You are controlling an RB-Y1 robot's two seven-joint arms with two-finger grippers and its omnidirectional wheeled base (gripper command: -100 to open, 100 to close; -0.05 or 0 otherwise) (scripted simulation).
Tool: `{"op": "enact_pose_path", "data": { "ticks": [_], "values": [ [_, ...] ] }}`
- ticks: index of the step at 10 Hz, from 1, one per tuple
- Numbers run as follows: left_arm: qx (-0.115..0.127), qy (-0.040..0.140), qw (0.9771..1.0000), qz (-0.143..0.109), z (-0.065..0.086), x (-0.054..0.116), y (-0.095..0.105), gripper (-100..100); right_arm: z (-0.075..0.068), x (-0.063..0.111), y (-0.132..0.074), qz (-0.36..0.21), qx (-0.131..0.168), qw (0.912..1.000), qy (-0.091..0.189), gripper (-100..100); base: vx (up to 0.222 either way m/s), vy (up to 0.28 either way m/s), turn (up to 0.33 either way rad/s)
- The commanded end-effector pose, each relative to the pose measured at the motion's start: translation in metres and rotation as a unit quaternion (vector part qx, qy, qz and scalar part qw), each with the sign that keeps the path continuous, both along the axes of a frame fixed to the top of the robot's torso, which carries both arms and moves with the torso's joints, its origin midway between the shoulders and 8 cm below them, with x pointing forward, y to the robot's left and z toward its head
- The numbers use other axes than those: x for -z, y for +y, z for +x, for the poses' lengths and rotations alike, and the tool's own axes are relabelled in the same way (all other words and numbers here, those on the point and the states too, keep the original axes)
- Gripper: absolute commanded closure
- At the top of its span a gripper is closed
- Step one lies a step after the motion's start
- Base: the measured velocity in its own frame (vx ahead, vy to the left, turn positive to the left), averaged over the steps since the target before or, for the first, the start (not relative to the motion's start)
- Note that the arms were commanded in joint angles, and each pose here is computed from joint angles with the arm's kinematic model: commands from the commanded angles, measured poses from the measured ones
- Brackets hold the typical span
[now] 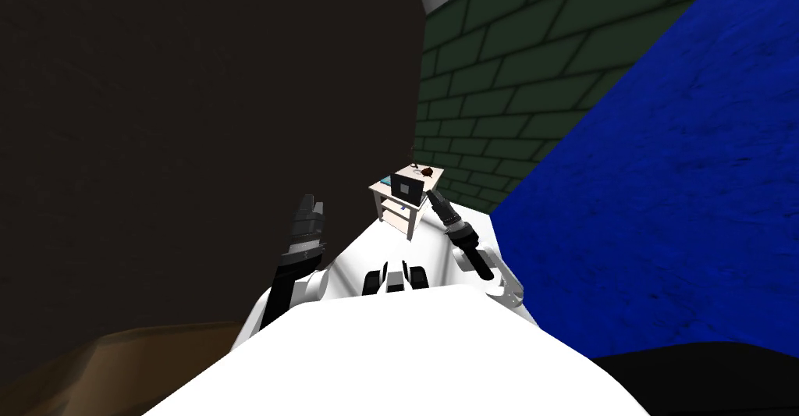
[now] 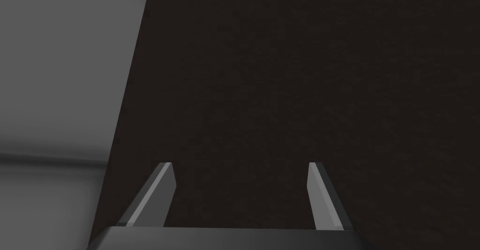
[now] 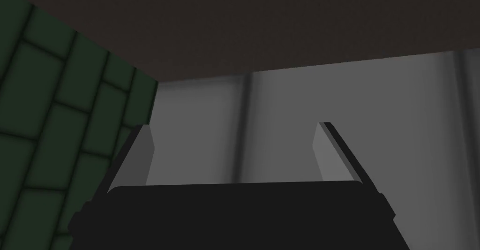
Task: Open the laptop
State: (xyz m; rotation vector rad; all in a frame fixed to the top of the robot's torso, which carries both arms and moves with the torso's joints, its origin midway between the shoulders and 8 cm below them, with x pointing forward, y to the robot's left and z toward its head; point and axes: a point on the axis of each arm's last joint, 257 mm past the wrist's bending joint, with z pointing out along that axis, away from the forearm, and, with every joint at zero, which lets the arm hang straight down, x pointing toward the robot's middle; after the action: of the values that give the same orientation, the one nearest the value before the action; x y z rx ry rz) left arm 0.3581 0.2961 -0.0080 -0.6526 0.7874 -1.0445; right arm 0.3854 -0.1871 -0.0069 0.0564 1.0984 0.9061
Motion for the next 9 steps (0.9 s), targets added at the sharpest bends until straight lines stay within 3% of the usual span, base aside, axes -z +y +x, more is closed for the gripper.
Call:
{"op": "enact_pose_path", "data": {
  "ticks": [1, 3, 4, 6, 7, 9],
  "values": [
    [0.000, 0.000, 1.0000, 0.000, 0.000, 0.000, 0.000, 0, 0.007, 0.010, 0.002, -0.053, 0.016, 0.9984, -0.004, -100, 0.052, -0.013, 0.021],
    [0.000, 0.000, 1.0000, 0.000, 0.000, 0.000, 0.000, 0, 0.017, 0.024, 0.003, -0.120, 0.033, 0.9921, -0.008, -100, 0.047, -0.010, 0.042],
    [0.000, 0.000, 1.0000, 0.000, 0.000, 0.000, 0.000, 0, 0.017, 0.025, 0.004, -0.127, 0.035, 0.9913, -0.009, -100, 0.045, -0.008, 0.024],
    [0.000, 0.000, 1.0000, 0.000, 0.000, 0.000, 0.000, 0, 0.028, 0.040, 0.002, -0.195, 0.052, 0.9793, -0.014, -100, 0.053, -0.010, 0.046],
    [0.000, 0.000, 1.0000, 0.000, 0.000, 0.000, 0.000, 0, 0.028, 0.041, 0.002, -0.203, 0.054, 0.9775, -0.016, -100, 0.054, -0.013, 0.020],
    [0.000, 0.000, 1.0000, 0.000, 0.000, 0.000, 0.000, 0, 0.039, 0.056, -0.003, -0.273, 0.070, 0.9591, -0.022, -100, 0.055, -0.008, 0.043]
  ]
}}
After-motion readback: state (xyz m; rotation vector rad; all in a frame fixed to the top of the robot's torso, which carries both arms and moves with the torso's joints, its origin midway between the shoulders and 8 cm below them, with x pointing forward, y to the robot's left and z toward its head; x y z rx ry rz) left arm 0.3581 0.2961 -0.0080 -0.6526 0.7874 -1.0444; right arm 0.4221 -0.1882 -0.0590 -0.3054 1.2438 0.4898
